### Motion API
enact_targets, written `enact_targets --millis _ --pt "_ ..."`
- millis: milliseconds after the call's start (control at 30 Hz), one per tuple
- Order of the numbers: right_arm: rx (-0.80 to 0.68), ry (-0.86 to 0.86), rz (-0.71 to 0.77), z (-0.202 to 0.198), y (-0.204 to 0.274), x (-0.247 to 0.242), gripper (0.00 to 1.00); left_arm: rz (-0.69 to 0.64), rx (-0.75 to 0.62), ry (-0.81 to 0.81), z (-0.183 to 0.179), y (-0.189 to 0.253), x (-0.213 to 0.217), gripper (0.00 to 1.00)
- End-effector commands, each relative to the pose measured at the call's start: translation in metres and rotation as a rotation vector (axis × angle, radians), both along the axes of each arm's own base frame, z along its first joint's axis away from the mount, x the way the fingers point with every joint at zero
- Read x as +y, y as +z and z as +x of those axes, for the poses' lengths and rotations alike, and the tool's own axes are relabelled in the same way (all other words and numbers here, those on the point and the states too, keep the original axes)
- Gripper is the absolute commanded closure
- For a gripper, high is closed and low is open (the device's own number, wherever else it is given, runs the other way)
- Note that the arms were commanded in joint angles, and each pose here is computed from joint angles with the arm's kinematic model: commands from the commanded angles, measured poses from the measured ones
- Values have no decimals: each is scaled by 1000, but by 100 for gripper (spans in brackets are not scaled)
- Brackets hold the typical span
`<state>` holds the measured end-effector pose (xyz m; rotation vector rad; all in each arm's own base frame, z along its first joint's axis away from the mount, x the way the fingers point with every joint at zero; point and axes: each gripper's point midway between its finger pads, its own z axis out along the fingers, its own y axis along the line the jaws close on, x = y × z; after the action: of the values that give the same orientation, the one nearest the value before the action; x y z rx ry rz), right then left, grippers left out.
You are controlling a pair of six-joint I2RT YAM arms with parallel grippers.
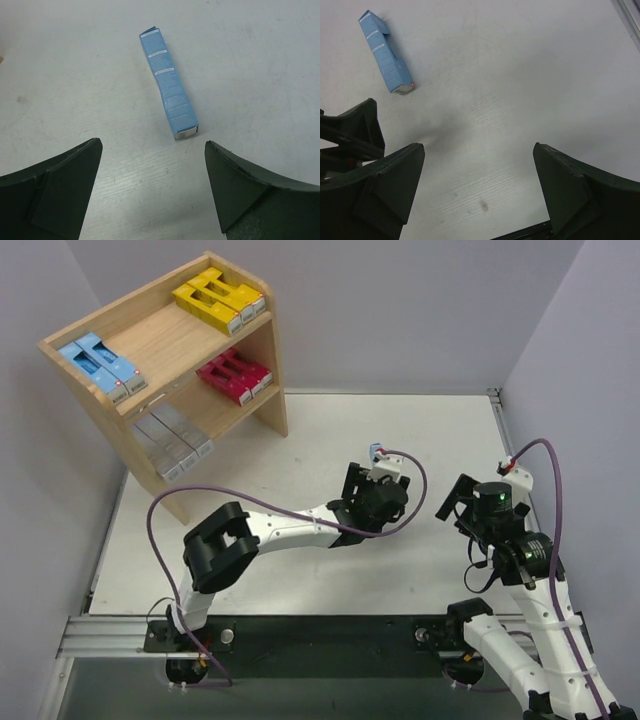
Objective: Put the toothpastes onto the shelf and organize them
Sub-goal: Pick up the toothpaste from the center of the board.
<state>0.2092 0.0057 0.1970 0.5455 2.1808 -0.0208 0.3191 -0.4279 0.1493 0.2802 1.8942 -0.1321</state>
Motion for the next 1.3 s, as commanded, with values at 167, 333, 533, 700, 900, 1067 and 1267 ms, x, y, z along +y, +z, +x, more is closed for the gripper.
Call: enact_targets --millis 167,333,533,700,900,1067,1267 --pt "54 9 9 -10 -7 1 4 -139 -32 55 29 -17 -49 5" --pt "57 43 8 -13 -3 3 4 -135 -22 86 41 -31 -67 5" --pt "65 86 10 -17 -5 8 4 -55 54 173 49 -76 -55 12" --pt "58 123 -27 -18 -4 9 4 -67 89 186 51 -94 -56 19" --pt "58 170 -97 -16 0 9 4 -70 100 198 54 -107 -55 33" --pt "72 226 -144 -12 0 16 4 -105 96 203 51 -92 -48 48" --pt "44 257 -187 -8 5 20 4 -213 65 192 38 -44 -23 59"
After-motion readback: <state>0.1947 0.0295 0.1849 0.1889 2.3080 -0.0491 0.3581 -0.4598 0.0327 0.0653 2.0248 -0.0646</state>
